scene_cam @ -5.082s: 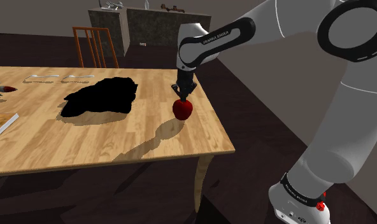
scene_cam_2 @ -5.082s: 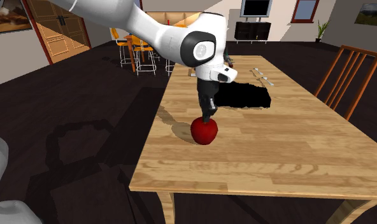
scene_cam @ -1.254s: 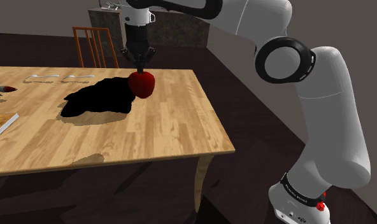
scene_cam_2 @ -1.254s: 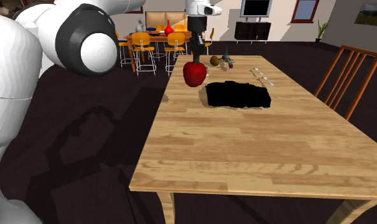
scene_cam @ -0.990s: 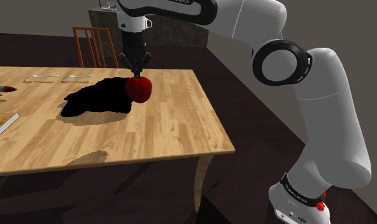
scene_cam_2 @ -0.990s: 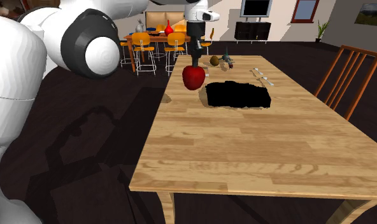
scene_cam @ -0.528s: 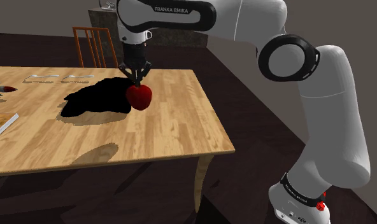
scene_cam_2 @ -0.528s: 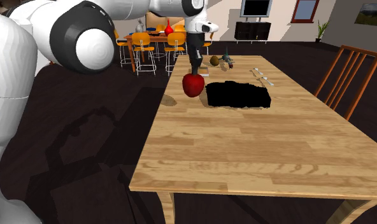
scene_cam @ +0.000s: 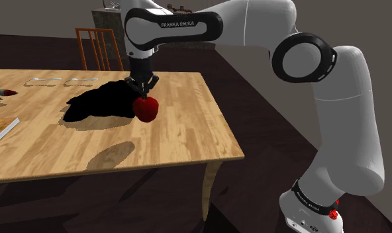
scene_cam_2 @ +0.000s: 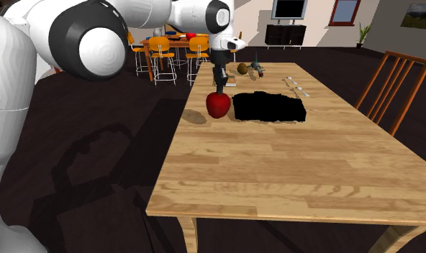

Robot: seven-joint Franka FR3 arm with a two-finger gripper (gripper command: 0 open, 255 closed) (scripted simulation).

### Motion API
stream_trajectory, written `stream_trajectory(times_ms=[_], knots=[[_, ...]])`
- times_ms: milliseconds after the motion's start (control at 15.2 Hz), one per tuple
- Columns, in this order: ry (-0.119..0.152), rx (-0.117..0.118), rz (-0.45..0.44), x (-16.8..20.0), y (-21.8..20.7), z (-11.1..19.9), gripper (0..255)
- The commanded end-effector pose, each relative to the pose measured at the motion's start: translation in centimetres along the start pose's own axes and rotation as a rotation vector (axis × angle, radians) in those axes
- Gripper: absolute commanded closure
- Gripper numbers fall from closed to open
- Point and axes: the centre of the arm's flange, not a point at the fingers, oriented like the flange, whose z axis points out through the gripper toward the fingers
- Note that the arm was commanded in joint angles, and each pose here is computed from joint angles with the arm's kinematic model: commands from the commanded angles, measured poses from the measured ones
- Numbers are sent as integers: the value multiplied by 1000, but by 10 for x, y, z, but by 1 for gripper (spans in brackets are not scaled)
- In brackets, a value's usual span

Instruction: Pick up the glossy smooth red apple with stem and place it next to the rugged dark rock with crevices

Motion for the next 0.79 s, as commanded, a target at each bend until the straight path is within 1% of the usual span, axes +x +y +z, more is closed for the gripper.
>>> stream_trajectory(times_ms=[0, 594, 726], knots=[[1, 1, 0, 1, 0, 10, 255], [1, 1, 0, 1, 0, 59, 255], [1, 1, 0, 1, 0, 59, 255]])
